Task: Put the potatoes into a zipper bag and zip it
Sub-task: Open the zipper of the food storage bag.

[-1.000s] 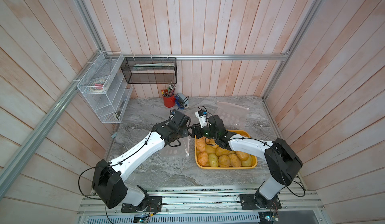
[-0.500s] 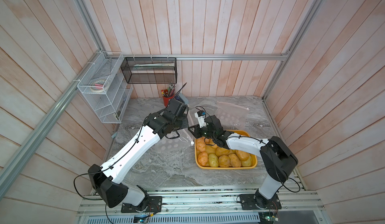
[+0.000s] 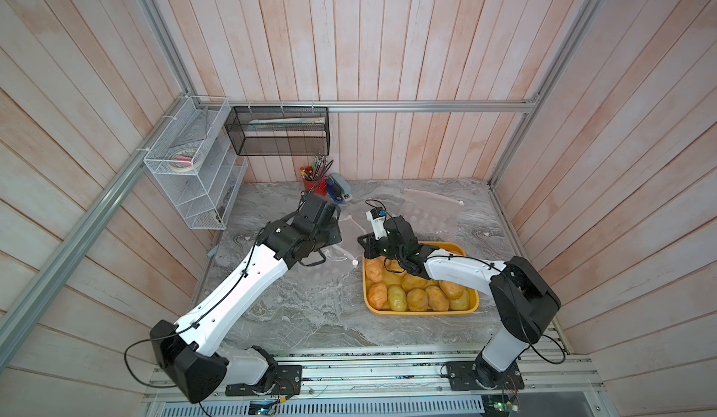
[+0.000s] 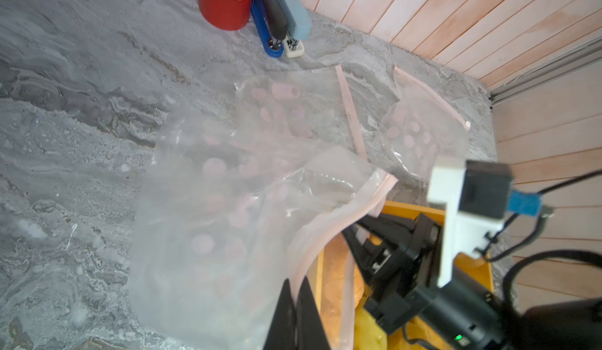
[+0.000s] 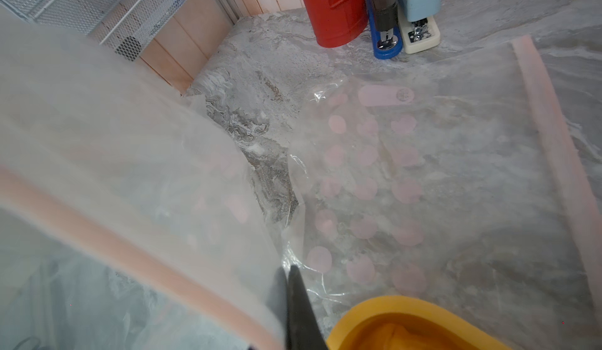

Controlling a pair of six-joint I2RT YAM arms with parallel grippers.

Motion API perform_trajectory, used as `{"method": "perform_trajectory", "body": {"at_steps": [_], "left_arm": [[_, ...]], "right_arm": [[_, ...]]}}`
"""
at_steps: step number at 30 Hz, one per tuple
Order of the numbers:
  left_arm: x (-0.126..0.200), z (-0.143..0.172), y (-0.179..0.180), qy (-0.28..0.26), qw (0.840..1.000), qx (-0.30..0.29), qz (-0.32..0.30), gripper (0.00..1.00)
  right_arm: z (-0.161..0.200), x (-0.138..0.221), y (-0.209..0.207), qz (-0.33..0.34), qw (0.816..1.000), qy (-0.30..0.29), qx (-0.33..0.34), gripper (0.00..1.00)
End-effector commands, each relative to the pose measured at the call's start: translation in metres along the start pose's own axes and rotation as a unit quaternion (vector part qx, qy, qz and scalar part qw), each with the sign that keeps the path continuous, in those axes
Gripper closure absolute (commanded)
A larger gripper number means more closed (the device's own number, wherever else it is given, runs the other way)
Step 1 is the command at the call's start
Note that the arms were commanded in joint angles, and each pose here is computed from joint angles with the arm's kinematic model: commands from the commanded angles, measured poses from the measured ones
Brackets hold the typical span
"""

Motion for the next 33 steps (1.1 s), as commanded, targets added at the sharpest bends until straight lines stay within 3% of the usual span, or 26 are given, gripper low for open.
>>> {"method": "perform_trajectory", "body": {"at_steps": [1, 3, 9, 13, 19, 23, 28, 33], "left_arm": [[-0.007, -0.006, 0.001, -0.049, 0.998, 0.044, 0.016, 1.0], [-0.01, 0.0, 0.024, -0.055, 0.995, 0.07, -0.039, 1.0], [0.004, -0.007, 0.027, -0.101, 0.992, 0.043, -0.064, 1.0], [-0.009, -0.001, 0.021, -0.083, 0.994, 0.028, -0.059, 1.0], [-0.007, 0.002, 0.022, -0.073, 0.994, 0.043, -0.063, 1.0], [-0.009, 0.002, 0.007, -0.064, 0.997, 0.031, -0.033, 1.0], [-0.008, 0.005, 0.034, -0.065, 0.982, 0.071, -0.161, 1.0], [-0.015, 0.01, 0.022, -0.045, 0.982, 0.04, -0.177, 1.0]], "right_arm": [[0.007, 0.003, -0.017, 0.05, 0.999, 0.016, 0.009, 0.94], [0.013, 0.0, -0.023, 0.066, 0.997, 0.032, 0.006, 0.95], [0.015, -0.005, -0.028, 0.079, 0.996, 0.034, -0.001, 0.96], [0.006, -0.001, -0.008, 0.035, 0.999, 0.018, 0.001, 0.88], [-0.004, 0.011, 0.014, -0.007, 1.0, -0.005, -0.003, 0.63], [-0.013, 0.021, 0.022, -0.02, 0.999, -0.025, -0.009, 0.51], [-0.018, 0.023, 0.039, -0.043, 0.999, -0.021, -0.006, 0.46], [-0.016, 0.017, 0.045, -0.047, 0.999, -0.016, -0.007, 0.41]]}}
Point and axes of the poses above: each gripper's point midway between its finger pads, its own x axis back along the fingers, its own y axis along the line the jaws close on, z = x × y, the point moved 1 cm from there along x, back along the fingers
